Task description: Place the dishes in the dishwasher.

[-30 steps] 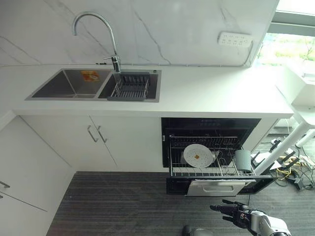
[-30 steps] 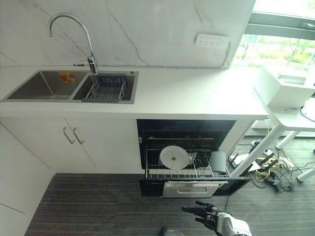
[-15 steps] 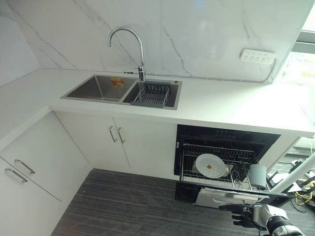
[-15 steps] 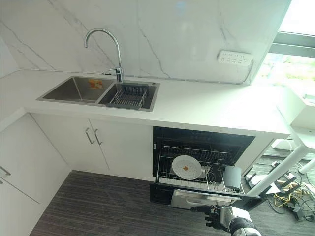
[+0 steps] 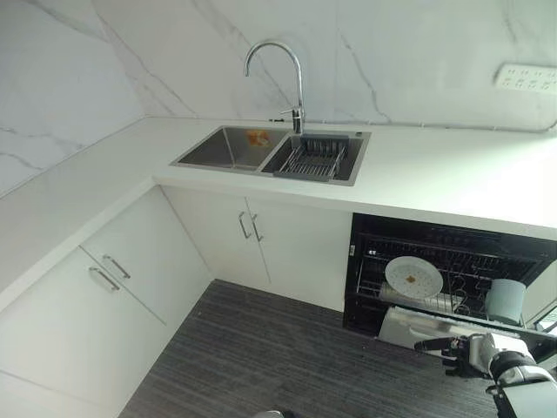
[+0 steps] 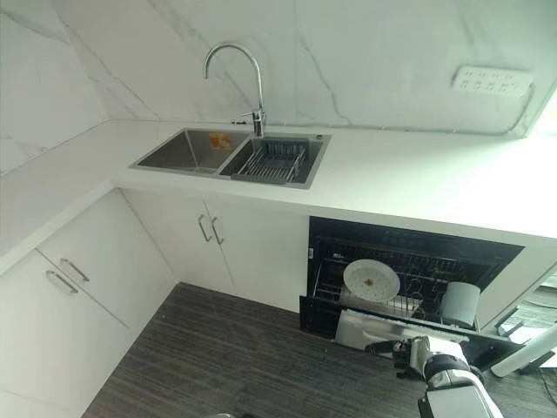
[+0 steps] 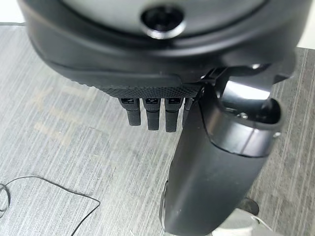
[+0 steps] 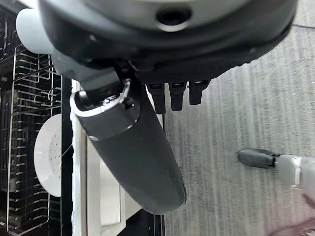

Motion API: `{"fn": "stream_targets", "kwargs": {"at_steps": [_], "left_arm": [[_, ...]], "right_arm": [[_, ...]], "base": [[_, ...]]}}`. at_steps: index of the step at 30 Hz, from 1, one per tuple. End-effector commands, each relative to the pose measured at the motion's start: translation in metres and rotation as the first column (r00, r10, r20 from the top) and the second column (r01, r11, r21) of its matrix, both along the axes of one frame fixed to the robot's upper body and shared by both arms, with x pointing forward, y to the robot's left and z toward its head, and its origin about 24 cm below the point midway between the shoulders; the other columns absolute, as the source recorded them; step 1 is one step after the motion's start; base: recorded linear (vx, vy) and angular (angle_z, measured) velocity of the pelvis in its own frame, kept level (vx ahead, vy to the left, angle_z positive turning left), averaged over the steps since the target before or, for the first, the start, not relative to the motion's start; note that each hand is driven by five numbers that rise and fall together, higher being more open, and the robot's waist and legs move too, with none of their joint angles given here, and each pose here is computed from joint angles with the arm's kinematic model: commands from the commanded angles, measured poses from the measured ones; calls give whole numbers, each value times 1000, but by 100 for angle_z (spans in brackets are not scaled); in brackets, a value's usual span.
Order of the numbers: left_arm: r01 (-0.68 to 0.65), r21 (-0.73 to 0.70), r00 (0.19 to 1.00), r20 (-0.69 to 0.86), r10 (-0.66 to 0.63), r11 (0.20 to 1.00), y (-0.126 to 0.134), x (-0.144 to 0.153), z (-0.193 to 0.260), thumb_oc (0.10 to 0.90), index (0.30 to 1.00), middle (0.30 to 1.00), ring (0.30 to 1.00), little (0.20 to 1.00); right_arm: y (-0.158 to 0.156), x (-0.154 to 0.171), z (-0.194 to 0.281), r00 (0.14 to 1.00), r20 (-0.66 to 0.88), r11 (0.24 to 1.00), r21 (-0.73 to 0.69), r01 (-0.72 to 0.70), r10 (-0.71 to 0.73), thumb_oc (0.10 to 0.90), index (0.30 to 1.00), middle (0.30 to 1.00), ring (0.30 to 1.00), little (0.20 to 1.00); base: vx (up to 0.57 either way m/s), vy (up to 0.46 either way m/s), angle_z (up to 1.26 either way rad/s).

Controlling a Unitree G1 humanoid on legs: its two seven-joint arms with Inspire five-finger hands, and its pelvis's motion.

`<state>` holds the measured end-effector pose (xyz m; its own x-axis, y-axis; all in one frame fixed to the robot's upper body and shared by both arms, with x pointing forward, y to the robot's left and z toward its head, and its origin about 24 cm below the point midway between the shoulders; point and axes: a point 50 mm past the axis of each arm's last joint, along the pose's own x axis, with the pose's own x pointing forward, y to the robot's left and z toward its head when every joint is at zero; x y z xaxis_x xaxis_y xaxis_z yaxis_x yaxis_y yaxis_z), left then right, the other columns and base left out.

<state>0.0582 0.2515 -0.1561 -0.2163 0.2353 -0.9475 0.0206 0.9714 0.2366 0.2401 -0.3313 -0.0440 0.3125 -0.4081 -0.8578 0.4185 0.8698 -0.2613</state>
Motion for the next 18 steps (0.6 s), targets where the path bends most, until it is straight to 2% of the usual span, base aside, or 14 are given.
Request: {"fn": "stream_targets", "kwargs": {"at_steps": [1, 4, 6, 8, 10, 11, 12, 13, 14, 15, 16, 18], "left_arm": [[32, 76, 998, -62, -27, 997, 20, -1, 8, 800, 900, 900, 900, 900], [26, 53, 1000, -12, -25, 998, 17, 13, 8, 800, 900, 900, 900, 900], [14, 35, 998, 64, -16, 999, 21, 29, 11, 800, 900, 900, 900, 900], [11, 29, 994, 109, -14, 1000, 27, 28, 11, 800, 900, 900, 900, 900], [21, 20, 990, 139, -23, 1000, 27, 23, 9, 800, 900, 900, 900, 900], [26, 15, 986, 162, -28, 1000, 26, 21, 8, 800, 900, 900, 900, 900], [25, 17, 984, 177, -28, 1000, 27, 19, 7, 800, 900, 900, 900, 900], [25, 17, 984, 178, -28, 1000, 27, 19, 7, 800, 900, 900, 900, 900], [40, 18, 982, 183, -43, 999, 28, 18, 8, 800, 900, 900, 900, 900], [42, 18, 982, 182, -45, 999, 28, 17, 8, 800, 900, 900, 900, 900], [54, 17, 981, 188, -56, 998, 29, 17, 8, 800, 900, 900, 900, 900], [57, 19, 979, 194, -59, 998, 31, 15, 8, 800, 900, 900, 900, 900]], "right_arm": [[-16, 84, 106, 913, 398, 980, -198, -11, 90, 800, 900, 900, 900, 900], [-31, 105, 177, 852, 512, 952, -300, 57, 110, 800, 900, 900, 900, 900], [-34, 119, 242, 753, 646, 918, -363, 159, 125, 800, 900, 900, 900, 900], [-37, 120, 296, 648, 750, 869, -404, 286, 135, 800, 900, 900, 900, 900], [-34, 117, 338, 529, 824, 811, -446, 379, 205, 800, 900, 900, 900, 900], [-28, 115, 364, 443, 839, 743, -510, 433, 318, 800, 900, 900, 900, 900], [-21, 109, 387, 358, 807, 637, -590, 496, 469, 800, 900, 900, 900, 900], [-20, 108, 388, 352, 803, 627, -596, 502, 481, 800, 900, 900, 900, 900], [-12, 101, 406, 284, 759, 535, -626, 567, 587, 800, 900, 900, 900, 900], [-11, 100, 407, 277, 753, 526, -628, 573, 597, 800, 900, 900, 900, 900], [-7, 94, 415, 242, 701, 455, -647, 612, 671, 800, 900, 900, 900, 900], [-2, 91, 420, 209, 661, 413, -652, 636, 721, 800, 900, 900, 900, 900]], "base": [[73, 30, 32], [-195, 59, 22], [-417, 2, 8], [-242, -33, 19], [-126, -9, 19], [-110, -5, 6], [-65, -9, -2], [-10, -36, -3], [95, -46, -1], [-18, -39, -1], [-34, -16, -2], [-86, -6, -2]]}}
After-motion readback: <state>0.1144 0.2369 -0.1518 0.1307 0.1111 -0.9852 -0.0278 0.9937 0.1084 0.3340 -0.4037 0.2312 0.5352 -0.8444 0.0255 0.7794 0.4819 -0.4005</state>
